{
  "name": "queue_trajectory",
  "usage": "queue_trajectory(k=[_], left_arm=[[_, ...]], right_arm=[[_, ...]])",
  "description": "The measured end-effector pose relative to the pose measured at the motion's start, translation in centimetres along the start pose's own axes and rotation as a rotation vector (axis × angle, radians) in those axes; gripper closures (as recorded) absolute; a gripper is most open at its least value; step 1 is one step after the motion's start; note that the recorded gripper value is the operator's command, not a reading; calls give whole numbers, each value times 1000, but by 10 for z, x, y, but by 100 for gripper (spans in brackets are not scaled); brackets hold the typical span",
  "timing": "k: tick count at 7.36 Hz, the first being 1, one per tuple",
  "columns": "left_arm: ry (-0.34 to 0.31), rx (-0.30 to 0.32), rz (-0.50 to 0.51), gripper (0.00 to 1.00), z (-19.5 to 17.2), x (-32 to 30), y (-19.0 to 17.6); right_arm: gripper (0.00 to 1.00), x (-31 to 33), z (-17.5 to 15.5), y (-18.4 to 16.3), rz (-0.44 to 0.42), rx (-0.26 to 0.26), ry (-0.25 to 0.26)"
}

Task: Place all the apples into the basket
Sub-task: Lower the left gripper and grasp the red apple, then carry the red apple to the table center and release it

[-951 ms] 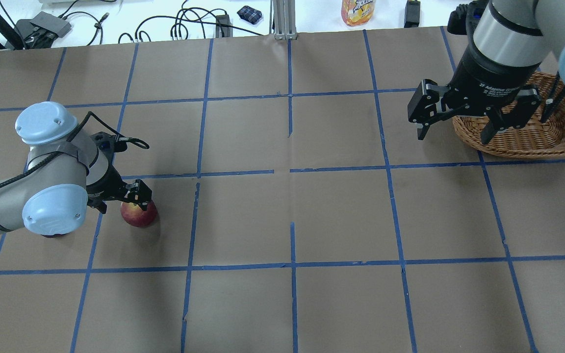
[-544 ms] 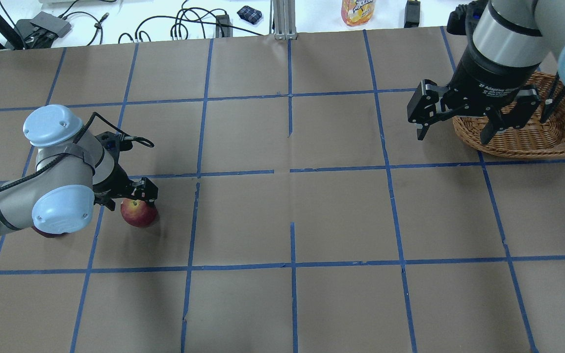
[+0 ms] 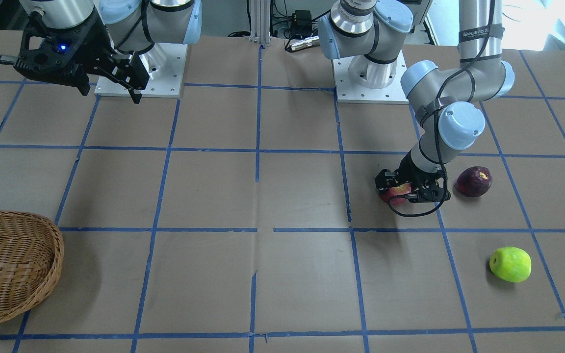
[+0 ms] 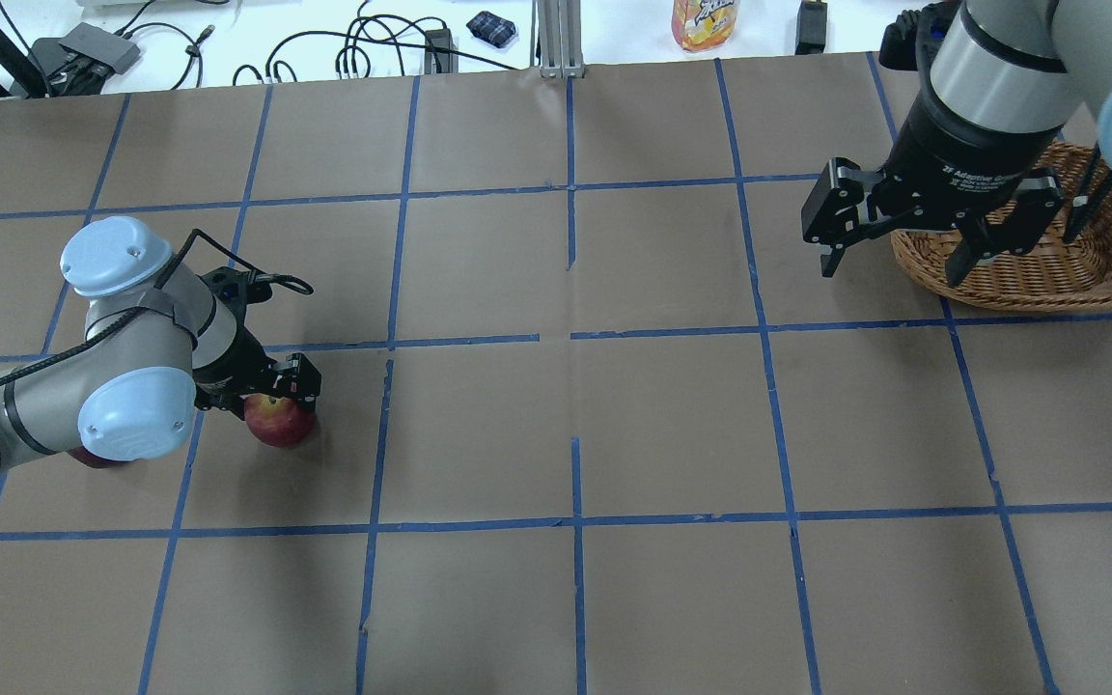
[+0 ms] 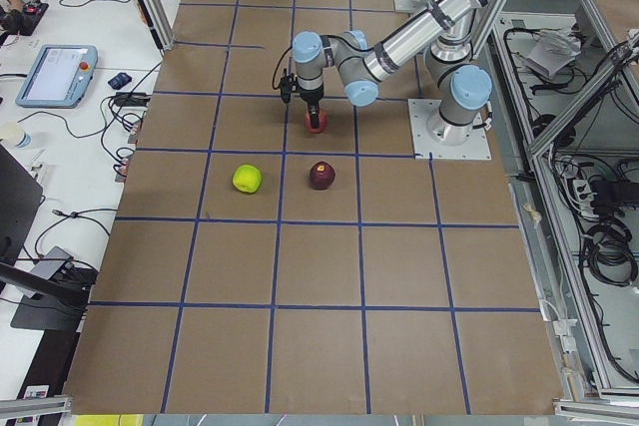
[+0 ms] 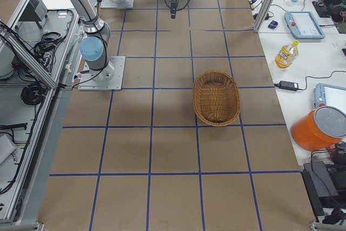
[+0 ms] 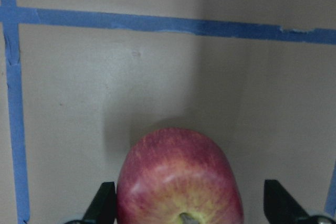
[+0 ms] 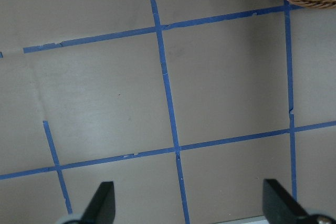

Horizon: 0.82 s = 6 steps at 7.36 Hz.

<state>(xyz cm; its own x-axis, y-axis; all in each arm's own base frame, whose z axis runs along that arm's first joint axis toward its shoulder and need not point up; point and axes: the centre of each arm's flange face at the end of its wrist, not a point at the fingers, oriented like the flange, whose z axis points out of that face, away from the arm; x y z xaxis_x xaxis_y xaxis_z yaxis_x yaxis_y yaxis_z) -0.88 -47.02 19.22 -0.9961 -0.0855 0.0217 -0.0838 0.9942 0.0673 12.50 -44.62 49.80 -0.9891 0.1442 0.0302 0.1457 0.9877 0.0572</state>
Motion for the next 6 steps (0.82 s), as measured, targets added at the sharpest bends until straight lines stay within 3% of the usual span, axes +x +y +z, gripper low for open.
queue_trajectory(k=[2,4,6], left_arm=[[-15,76,-78,100,-19,16,-5],[-9,133,-63,100,-42,97,-2],[108,178,-145,100,-70,186,-12]], right_arm=[[0,0,0,0,-1,0,0],[0,0,0,0,-1,0,0],[0,1,1,-1,0,-2,1]])
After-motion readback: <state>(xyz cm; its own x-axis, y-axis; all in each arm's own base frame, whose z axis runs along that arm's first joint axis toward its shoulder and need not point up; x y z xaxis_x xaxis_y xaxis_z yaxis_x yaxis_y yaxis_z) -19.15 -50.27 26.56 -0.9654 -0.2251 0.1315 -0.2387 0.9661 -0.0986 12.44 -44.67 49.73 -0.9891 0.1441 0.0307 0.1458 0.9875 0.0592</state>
